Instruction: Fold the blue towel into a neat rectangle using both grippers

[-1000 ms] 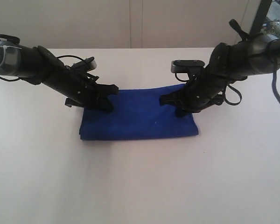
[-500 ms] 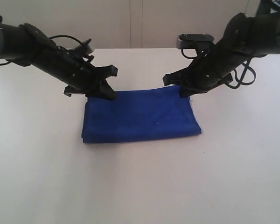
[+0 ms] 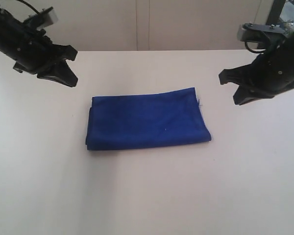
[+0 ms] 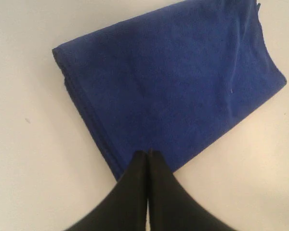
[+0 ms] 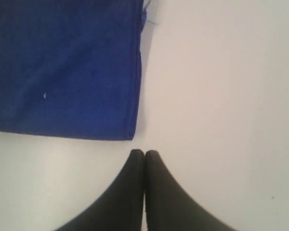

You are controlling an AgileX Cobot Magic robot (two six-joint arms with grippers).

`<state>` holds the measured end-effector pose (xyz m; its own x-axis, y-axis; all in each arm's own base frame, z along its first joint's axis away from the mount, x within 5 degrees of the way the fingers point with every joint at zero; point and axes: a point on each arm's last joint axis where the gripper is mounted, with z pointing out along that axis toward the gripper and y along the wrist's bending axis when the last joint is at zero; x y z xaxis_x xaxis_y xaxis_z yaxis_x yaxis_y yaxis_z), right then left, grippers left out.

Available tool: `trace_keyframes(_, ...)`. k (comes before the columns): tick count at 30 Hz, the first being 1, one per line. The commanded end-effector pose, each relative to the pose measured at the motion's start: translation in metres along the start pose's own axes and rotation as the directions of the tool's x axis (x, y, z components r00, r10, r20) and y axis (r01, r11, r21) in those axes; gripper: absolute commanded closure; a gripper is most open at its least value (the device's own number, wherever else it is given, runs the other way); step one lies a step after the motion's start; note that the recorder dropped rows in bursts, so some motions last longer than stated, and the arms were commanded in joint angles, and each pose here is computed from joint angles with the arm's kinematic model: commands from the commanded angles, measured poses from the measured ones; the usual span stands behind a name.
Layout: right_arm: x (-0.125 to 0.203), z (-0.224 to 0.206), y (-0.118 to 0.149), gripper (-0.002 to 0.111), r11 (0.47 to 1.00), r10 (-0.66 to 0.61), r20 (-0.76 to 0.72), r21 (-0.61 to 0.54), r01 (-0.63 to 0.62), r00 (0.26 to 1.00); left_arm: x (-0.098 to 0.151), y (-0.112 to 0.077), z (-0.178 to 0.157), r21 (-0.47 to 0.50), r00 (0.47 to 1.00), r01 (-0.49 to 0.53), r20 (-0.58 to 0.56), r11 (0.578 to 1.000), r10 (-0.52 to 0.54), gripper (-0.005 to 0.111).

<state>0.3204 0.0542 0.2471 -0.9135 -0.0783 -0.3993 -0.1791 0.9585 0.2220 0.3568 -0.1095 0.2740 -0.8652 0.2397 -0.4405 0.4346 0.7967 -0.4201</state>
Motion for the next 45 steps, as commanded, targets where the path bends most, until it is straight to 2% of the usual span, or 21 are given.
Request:
trace_keyframes(1, 0.025, -0.014, -0.002, 0.108, 1.000, 0.004, 0.056, 0.024, -0.005, 0.998, 0.015, -0.012, -0.020, -0.010, 1.000, -0.025, 0.005, 1.000, 0.025, 0.107)
trace_keyframes(8, 0.045, -0.030, -0.001, 0.108, 0.999, -0.021, 0.167, 0.053, 0.012, 0.986, 0.032, -0.018, -0.034, -0.060, 0.995, -0.019, 0.095, 0.998, 0.025, 0.107)
trace_keyframes(14, 0.050, -0.067, 0.005, 0.108, 0.997, -0.051, 0.364, 0.079, 0.024, 0.930, 0.043, -0.028, -0.055, -0.109, 0.976, -0.029, 0.210, 0.994, 0.052, 0.107)
trace_keyframes(18, 0.063, -0.096, 0.011, 0.108, 0.995, -0.075, 0.482, 0.092, 0.035, 0.873, 0.057, -0.041, -0.077, -0.135, 0.955, -0.110, 0.260, 0.985, 0.143, 0.107)
trace_keyframes(23, 0.092, -0.132, 0.016, 0.108, 0.988, -0.137, 0.651, 0.143, 0.056, 0.747, 0.077, -0.060, -0.111, -0.202, 0.892, -0.162, 0.388, 0.966, 0.231, 0.107)
trace_keyframes(27, 0.118, -0.152, 0.020, 0.108, 0.986, -0.152, 0.745, 0.155, 0.054, 0.649, 0.094, -0.070, -0.130, -0.279, 0.827, -0.238, 0.444, 0.930, 0.345, 0.107)
trace_keyframes(36, 0.166, -0.169, 0.021, 0.108, 0.982, -0.180, 0.869, 0.182, 0.040, 0.460, 0.128, -0.088, -0.164, -0.372, 0.694, -0.214, 0.593, 0.903, 0.409, 0.107)
trace_keyframes(39, 0.173, -0.169, 0.020, 0.108, 0.982, -0.185, 0.881, 0.187, 0.038, 0.435, 0.135, -0.090, -0.168, -0.381, 0.676, -0.216, 0.606, 0.899, 0.419, 0.107)
trace_keyframes(45, 0.178, -0.172, 0.021, 0.108, 0.982, -0.187, 0.887, 0.186, 0.043, 0.423, 0.136, -0.092, -0.169, -0.375, 0.680, -0.225, 0.600, 0.899, 0.421, 0.107)
